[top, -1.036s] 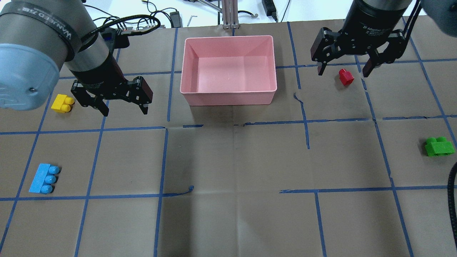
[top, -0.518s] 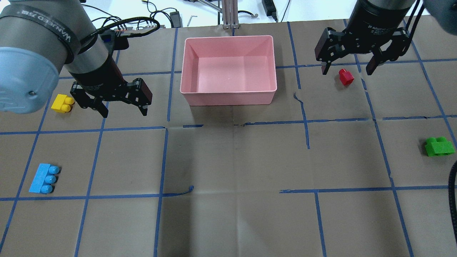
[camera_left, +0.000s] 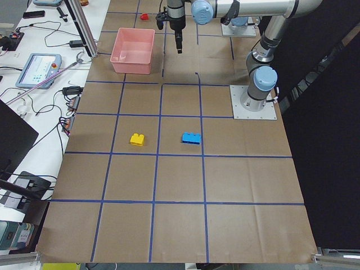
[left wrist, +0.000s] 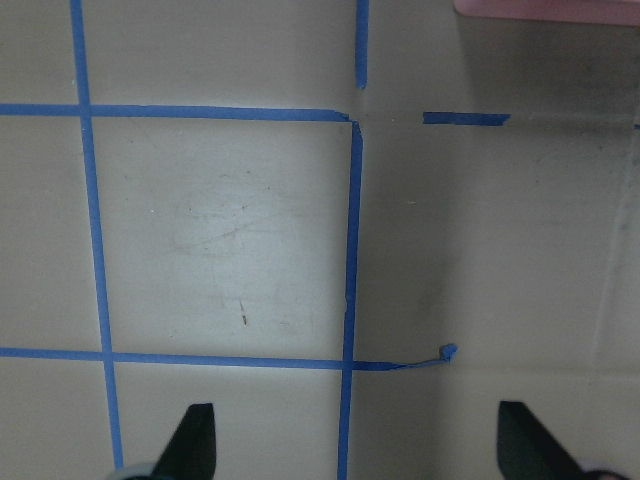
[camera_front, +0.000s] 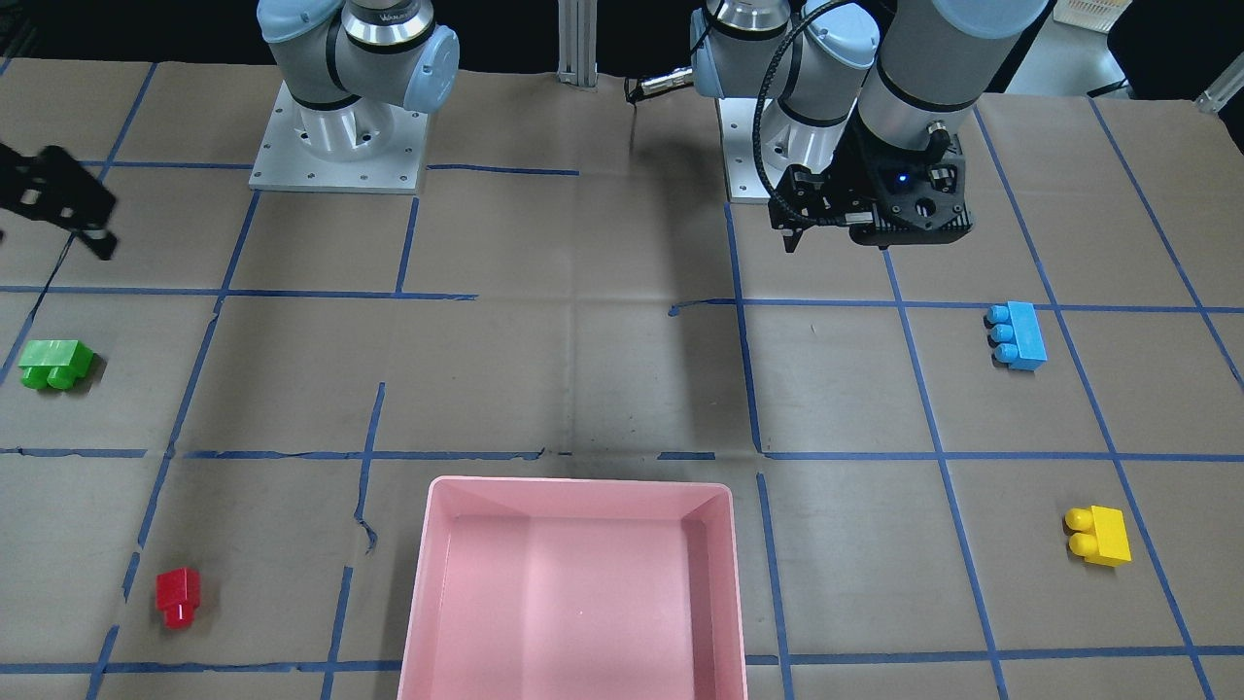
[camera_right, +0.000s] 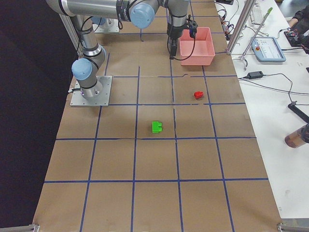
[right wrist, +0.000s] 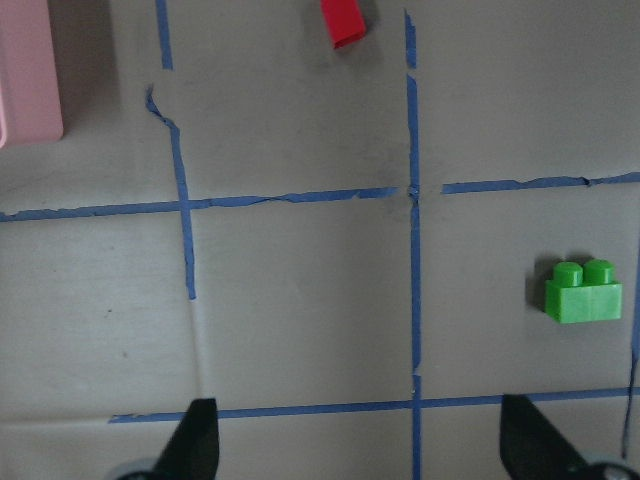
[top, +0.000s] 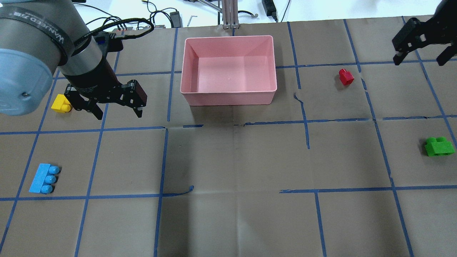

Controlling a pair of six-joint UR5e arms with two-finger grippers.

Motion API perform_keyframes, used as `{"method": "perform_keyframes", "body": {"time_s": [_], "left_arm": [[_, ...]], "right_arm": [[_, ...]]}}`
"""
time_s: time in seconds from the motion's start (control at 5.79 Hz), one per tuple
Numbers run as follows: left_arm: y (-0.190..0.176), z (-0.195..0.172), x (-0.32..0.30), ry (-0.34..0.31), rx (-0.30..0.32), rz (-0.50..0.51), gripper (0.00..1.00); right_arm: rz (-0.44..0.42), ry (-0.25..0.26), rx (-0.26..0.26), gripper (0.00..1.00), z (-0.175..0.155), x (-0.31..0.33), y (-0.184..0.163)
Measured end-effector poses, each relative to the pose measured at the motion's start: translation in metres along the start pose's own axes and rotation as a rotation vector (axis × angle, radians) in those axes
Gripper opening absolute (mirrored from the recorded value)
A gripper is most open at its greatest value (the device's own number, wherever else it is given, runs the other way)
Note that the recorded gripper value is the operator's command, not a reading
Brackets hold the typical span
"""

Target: Put all blocks into box

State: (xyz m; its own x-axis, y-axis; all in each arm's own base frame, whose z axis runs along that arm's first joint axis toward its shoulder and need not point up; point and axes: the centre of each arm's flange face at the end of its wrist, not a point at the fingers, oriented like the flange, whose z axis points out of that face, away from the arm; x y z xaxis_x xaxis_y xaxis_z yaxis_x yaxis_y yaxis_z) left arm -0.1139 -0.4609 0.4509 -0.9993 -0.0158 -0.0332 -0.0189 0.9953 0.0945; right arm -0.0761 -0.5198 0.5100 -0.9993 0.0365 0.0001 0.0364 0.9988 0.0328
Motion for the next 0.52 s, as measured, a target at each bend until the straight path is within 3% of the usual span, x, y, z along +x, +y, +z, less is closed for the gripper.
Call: {"method": "perform_keyframes", "body": {"time_s": [0.17, 0.52], "left_arm": [[0.009, 0.004, -0.025, -0.022, -0.008, 0.042, 0.87], [0.048, 0.039, -0.127, -0.117, -0.095, 0.125, 0.88]], "right_arm": [[-0.036, 0.011, -0.002, 1.00, 0.008, 0.067, 0.003], [-0.055, 0.030, -0.015, 1.00, 0.037, 0.186, 0.021]]}}
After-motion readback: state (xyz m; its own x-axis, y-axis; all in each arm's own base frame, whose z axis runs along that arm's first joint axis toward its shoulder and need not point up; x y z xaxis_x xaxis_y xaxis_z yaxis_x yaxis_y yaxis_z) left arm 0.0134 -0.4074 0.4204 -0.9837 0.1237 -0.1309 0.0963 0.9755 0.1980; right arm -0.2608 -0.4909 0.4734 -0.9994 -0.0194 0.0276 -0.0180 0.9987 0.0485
